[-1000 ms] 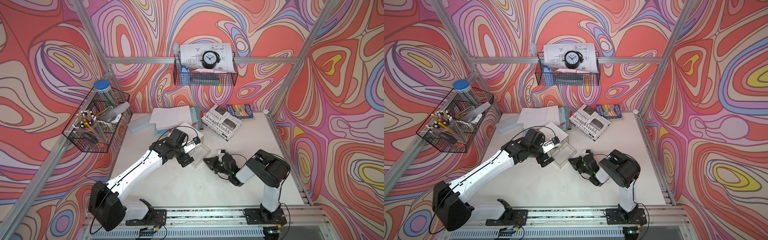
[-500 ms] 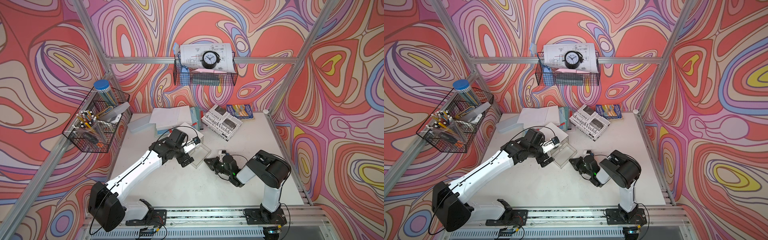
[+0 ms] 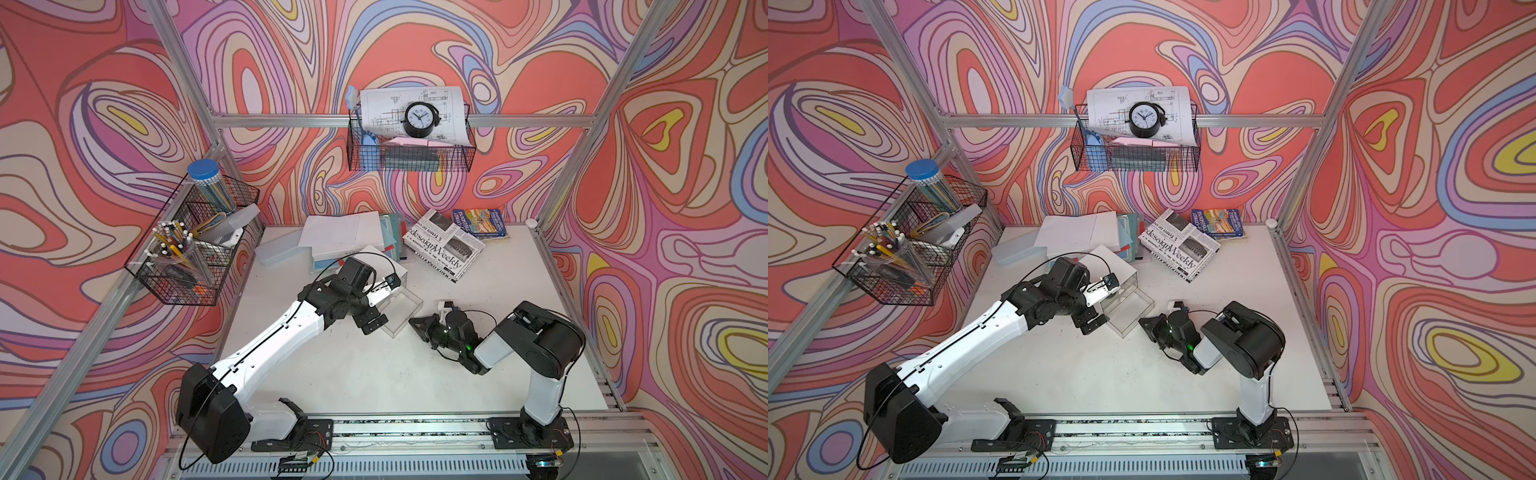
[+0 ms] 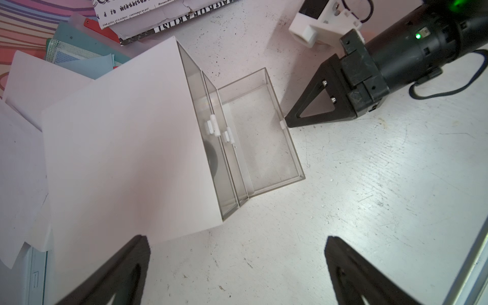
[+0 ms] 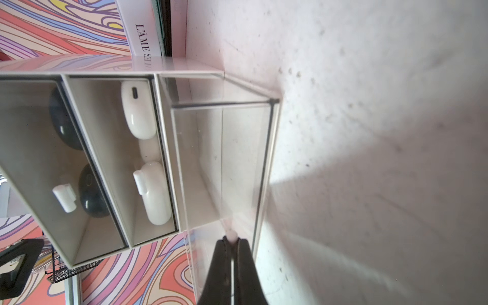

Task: Put the bluetooth earphones in the drawer according to color
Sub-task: Open the drawer in the storage box, then pick up the Bluetooth earphone from the center of the board.

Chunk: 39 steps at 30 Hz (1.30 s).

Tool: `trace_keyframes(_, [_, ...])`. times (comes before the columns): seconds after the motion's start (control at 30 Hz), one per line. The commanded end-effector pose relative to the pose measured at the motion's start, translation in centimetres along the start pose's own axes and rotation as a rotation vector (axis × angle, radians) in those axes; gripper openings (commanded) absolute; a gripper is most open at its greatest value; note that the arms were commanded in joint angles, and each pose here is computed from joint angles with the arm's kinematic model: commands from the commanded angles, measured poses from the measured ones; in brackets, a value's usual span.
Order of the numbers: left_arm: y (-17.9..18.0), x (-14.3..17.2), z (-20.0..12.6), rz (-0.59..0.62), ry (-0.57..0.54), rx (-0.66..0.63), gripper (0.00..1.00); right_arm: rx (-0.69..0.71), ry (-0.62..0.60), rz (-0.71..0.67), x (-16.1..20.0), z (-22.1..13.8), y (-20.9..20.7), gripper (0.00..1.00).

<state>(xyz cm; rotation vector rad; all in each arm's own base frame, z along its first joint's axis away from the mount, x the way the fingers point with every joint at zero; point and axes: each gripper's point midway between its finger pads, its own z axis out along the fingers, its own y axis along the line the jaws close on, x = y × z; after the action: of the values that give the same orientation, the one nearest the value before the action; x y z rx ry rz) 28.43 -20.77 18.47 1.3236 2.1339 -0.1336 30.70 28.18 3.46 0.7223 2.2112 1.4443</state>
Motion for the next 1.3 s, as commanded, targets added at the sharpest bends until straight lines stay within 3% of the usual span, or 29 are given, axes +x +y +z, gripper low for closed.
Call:
trace_keyframes(0.0, [-0.1,-0.1,-0.8,-0.008,-0.006,0.005,0.99,0.126,-0.001,0.016,0.2,-0.9,-3.4,0.0])
trace_keyframes(0.17, [-0.1,-0.2,-0.9,-0.009,-0.008,0.005,0.98,0.135,0.01,0.013,0.4,-0.7,-3.4,0.03])
trace_keyframes(0.37, [-0.1,-0.1,-0.9,-0.011,-0.009,0.005,0.99,0.148,0.014,0.001,0.4,-0.8,-3.0,0.35])
trace_keyframes(0.47, [-0.1,-0.2,-1.1,-0.008,-0.014,0.002,0.99,0.153,0.008,-0.014,0.2,-1.2,-2.5,0.44])
trace_keyframes(0.63, [-0.1,-0.6,-1.4,-0.01,-0.033,0.002,0.99,0.173,-0.019,-0.081,-0.4,-2.2,-0.7,0.48])
trace_keyframes(0.87, [-0.1,-1.8,-2.7,-0.013,-0.104,-0.01,0.99,0.277,-0.094,-0.28,-2.5,-5.1,3.4,0.52])
trace_keyframes(0.97, [-0.2,-2.3,-3.0,-0.014,-0.143,-0.009,0.99,0.351,-0.129,-0.382,-3.8,-6.4,4.8,0.69])
trace_keyframes(1.27, [-1.7,-2.6,-2.1,0.003,-0.129,0.049,0.98,0.566,-0.126,-0.479,-9.2,-8.8,4.0,0.74])
